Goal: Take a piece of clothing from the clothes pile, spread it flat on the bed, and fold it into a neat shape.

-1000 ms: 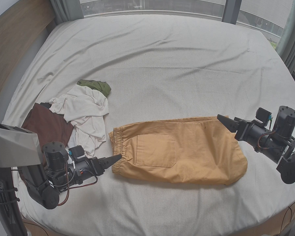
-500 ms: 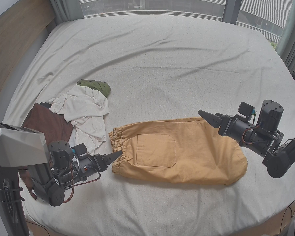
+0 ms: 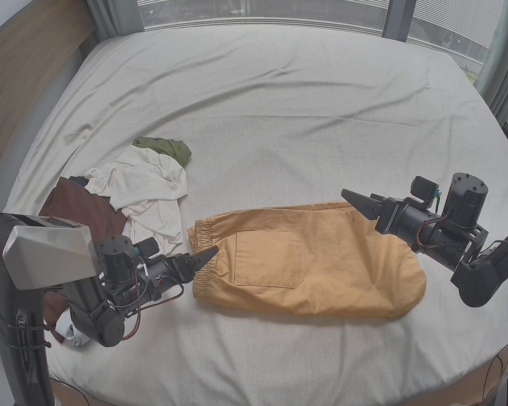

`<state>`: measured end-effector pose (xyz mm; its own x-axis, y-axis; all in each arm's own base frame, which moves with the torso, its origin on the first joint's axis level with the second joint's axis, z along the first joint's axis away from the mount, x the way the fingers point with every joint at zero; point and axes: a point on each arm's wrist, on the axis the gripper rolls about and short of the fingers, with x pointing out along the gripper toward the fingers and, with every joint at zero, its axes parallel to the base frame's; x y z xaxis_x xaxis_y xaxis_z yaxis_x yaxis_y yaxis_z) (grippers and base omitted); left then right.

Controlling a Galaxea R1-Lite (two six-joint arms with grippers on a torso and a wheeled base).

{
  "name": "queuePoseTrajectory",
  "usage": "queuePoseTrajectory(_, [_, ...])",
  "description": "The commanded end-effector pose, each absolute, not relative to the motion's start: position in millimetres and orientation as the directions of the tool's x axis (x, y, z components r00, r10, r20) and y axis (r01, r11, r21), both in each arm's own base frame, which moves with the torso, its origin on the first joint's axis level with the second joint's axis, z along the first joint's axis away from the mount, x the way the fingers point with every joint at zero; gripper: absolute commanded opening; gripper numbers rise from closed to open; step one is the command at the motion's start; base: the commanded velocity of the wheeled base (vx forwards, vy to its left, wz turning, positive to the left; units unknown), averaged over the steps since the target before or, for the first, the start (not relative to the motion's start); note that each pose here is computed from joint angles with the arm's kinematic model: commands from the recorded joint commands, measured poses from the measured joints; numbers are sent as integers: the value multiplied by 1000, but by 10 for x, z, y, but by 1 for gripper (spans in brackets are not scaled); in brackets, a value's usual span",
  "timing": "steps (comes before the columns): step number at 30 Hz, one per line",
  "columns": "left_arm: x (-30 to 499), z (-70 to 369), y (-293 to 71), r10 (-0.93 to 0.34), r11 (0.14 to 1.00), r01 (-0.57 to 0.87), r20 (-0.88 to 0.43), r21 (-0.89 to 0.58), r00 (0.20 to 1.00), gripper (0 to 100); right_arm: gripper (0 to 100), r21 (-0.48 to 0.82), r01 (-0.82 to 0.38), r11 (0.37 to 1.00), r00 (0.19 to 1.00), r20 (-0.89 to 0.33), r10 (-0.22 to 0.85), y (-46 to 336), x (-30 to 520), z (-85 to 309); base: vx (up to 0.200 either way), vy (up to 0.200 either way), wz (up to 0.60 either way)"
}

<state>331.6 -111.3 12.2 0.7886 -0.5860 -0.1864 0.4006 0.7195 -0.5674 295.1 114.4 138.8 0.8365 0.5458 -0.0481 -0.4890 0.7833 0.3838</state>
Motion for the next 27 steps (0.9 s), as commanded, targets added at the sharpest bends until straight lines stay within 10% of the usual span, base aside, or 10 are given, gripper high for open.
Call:
queuePoseTrajectory(1, [3348, -2, -1159, -591, 720, 394, -207, -572, 779, 100, 100, 384, -490, 783, 835, -51, 547, 1151, 2953, 1378, 0, 0, 0])
queuePoseTrajectory(22, [3455, -96, -1312, -611, 685, 394, -189, -612, 768, 100, 100, 386, -493, 780, 832, -54, 552, 1169, 2946, 1369, 0, 0, 0])
queuePoseTrajectory(23, [3455, -113, -1312, -611, 686, 392, -194, -613, 768, 0, 100, 387, -492, 780, 832, -55, 552, 1170, 2948, 1365, 0, 0, 0])
queuePoseTrajectory(27, [3457, -128, -1313, -611, 686, 389, -196, -615, 767, 0, 100, 387, -492, 780, 832, -55, 552, 1170, 2948, 1365, 0, 0, 0])
